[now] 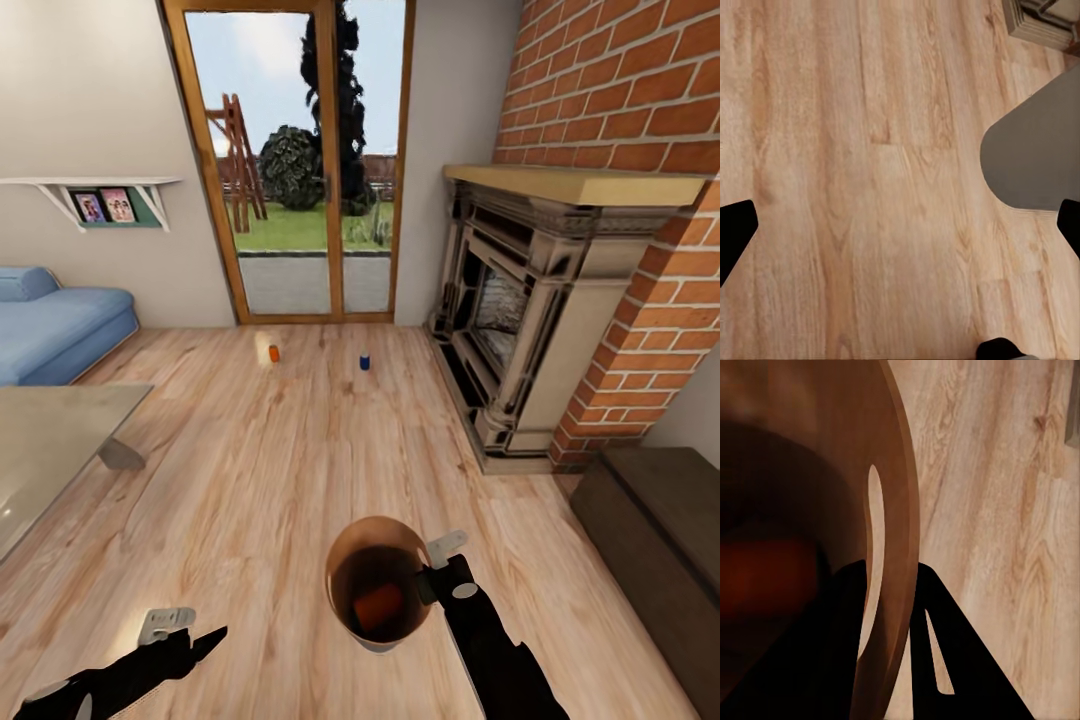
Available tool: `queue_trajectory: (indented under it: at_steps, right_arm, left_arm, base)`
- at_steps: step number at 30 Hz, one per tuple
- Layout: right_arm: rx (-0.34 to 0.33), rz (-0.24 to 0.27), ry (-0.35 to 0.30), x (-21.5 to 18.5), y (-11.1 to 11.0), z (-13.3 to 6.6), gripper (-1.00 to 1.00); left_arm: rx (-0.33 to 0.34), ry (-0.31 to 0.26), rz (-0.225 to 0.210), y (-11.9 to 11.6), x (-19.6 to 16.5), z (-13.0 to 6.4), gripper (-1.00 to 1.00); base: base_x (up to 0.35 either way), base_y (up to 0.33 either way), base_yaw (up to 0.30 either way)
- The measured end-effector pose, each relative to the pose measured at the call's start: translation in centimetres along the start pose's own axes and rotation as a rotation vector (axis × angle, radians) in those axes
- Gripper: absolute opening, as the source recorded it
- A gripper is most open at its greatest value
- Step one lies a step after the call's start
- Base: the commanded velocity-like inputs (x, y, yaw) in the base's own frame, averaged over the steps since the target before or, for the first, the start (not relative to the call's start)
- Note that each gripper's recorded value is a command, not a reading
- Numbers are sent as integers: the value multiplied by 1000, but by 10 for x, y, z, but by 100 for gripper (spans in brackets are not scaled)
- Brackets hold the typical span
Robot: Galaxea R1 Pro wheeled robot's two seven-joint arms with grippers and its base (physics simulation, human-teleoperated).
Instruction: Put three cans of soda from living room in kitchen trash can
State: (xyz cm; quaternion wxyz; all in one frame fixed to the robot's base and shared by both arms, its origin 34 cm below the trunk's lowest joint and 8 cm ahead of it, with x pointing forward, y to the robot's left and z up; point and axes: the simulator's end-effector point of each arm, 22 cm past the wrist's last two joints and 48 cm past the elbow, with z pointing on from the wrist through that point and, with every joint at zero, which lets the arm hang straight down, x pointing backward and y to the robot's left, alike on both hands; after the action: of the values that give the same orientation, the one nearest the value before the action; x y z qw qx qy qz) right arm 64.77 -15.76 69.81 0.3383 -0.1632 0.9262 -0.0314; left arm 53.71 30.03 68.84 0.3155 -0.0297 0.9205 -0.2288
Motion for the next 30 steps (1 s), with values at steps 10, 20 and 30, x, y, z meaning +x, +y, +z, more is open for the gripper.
queue_trajectory:
  at_steps: [10,20,30]
  right_arm:
    - [0,-1,-1,0,0,0,-100]
    - [-2,0,-2,0,1,0,-100]
    - [-2,0,-3,0,1,0,-100]
  left_arm:
    - [1,8,-8,1,4,1,100]
    - [2,10,-10,1,6,1,100]
    - [2,-5,0,2,7,2,100]
  base:
    - [339,117,0]
    - [339,145,0]
    - [339,153,0]
